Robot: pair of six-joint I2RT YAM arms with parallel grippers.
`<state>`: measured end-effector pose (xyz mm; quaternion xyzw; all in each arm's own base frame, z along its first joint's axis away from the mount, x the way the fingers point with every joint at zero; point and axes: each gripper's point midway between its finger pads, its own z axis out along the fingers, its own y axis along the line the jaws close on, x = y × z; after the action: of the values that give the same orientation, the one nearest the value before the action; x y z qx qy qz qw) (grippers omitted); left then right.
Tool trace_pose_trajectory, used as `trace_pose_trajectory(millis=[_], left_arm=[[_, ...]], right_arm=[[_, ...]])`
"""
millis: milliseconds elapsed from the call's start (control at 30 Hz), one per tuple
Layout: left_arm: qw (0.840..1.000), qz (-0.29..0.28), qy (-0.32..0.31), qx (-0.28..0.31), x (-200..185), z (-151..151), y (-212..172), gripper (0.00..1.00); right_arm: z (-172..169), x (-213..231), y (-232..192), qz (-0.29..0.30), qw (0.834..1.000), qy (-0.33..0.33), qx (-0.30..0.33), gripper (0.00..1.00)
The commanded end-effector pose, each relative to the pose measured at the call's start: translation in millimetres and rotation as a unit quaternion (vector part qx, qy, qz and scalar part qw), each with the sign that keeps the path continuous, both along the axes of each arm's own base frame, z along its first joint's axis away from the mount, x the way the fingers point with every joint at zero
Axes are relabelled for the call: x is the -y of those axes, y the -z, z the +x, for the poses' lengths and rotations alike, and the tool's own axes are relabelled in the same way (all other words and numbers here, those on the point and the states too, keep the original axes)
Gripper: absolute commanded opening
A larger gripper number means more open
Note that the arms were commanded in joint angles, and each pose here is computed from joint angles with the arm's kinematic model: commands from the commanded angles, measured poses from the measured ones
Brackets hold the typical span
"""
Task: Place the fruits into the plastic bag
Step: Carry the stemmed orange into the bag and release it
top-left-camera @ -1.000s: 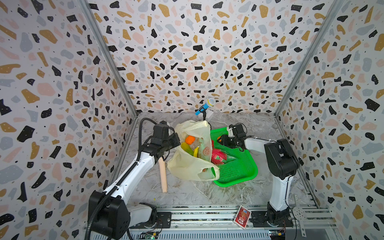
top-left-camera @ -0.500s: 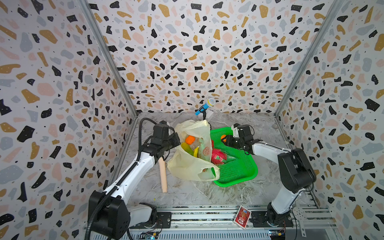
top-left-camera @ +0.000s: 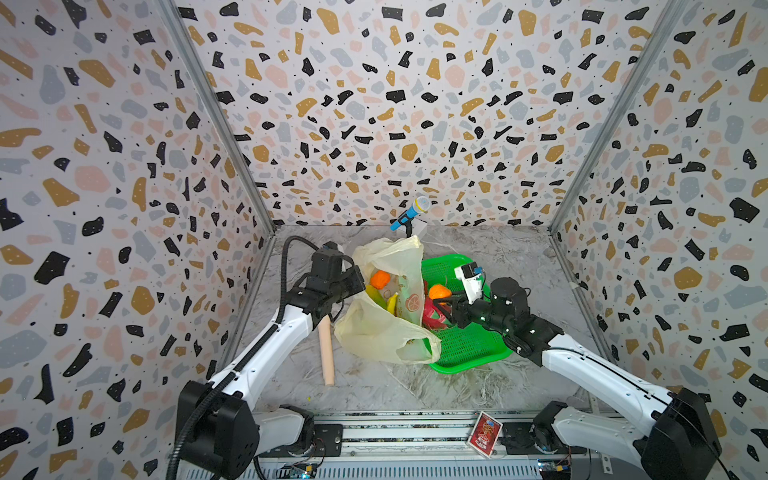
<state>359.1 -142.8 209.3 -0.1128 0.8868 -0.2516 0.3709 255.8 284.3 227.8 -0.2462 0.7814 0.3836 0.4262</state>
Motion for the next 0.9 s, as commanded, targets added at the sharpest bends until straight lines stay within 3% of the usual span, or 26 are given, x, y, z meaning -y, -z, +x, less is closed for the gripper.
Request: trace_pose_trajectory(millis=[0, 200, 367, 433, 700, 867], left_arm=[[1.0, -0.002, 0.001, 0.02, 4, 0, -6, 0.0], [0.999, 0.019, -0.003, 0.034, -2, -2, -15, 0.0], [0.998, 0.044, -0.026, 0.046, -15, -2, -20, 0.0], [0.997, 0.045, -0.029, 0.05, -16, -3, -20, 0.0], [0.997, 0.043, -0.03, 0.052, -17, -4, -16, 0.0], [0.998, 0.044, -0.025, 0.047, -16, -5, -12, 0.0]], right_arm=[[-13, -34, 8, -0.017, 0.999, -0.042, 0.006, 0.32], [-22, -81, 36, -0.062, 0.995, -0.079, -0.024, 0.35], [-20, -85, 70, -0.122, 0.988, -0.071, -0.057, 0.39], [-17, -84, 76, -0.137, 0.987, -0.061, -0.061, 0.46], [-11, -80, 73, -0.142, 0.987, -0.038, -0.058, 0.66], [-11, -78, 65, -0.129, 0.99, -0.029, -0.05, 0.71]])
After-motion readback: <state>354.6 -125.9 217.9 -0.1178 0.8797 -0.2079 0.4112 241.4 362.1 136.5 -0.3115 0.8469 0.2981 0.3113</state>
